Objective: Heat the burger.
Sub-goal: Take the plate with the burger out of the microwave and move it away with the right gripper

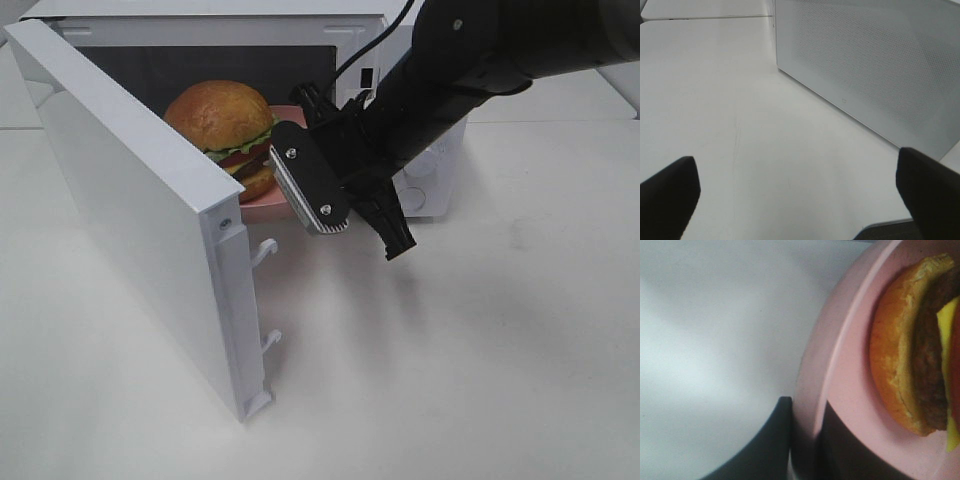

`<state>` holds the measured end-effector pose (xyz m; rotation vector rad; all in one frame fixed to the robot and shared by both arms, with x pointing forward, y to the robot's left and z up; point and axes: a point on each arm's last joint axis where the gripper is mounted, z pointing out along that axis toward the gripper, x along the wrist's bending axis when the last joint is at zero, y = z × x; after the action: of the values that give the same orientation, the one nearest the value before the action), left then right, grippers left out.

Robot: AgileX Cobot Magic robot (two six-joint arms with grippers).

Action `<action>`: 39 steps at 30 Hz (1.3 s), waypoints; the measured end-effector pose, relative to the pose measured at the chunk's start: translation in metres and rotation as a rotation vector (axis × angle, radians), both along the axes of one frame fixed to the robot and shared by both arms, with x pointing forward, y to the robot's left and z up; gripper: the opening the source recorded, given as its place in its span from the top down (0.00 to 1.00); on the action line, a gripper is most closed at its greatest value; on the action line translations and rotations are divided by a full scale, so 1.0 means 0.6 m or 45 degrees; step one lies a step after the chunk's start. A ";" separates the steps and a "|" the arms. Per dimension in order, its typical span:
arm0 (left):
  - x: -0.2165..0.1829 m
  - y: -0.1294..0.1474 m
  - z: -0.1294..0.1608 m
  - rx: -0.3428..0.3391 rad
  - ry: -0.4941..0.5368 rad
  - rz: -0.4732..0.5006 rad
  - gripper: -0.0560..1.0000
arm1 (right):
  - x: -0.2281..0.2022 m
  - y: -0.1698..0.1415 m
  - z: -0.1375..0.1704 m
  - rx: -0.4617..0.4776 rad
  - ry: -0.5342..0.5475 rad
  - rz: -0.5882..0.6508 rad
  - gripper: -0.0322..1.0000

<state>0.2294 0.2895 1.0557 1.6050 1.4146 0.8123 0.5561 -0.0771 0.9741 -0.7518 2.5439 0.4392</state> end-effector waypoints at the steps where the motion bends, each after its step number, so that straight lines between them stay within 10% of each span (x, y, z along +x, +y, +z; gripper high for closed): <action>1: 0.000 0.000 0.000 0.000 0.000 0.000 0.01 | 0.000 0.000 0.000 0.000 0.000 0.000 0.87; 39: 0.000 0.000 0.000 0.000 0.000 0.000 0.01 | -0.232 -0.155 0.052 0.106 -0.097 -0.123 0.87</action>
<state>0.2294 0.2895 1.0557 1.6050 1.4146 0.8123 0.4167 -0.1698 1.0052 -0.6013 2.4622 0.4718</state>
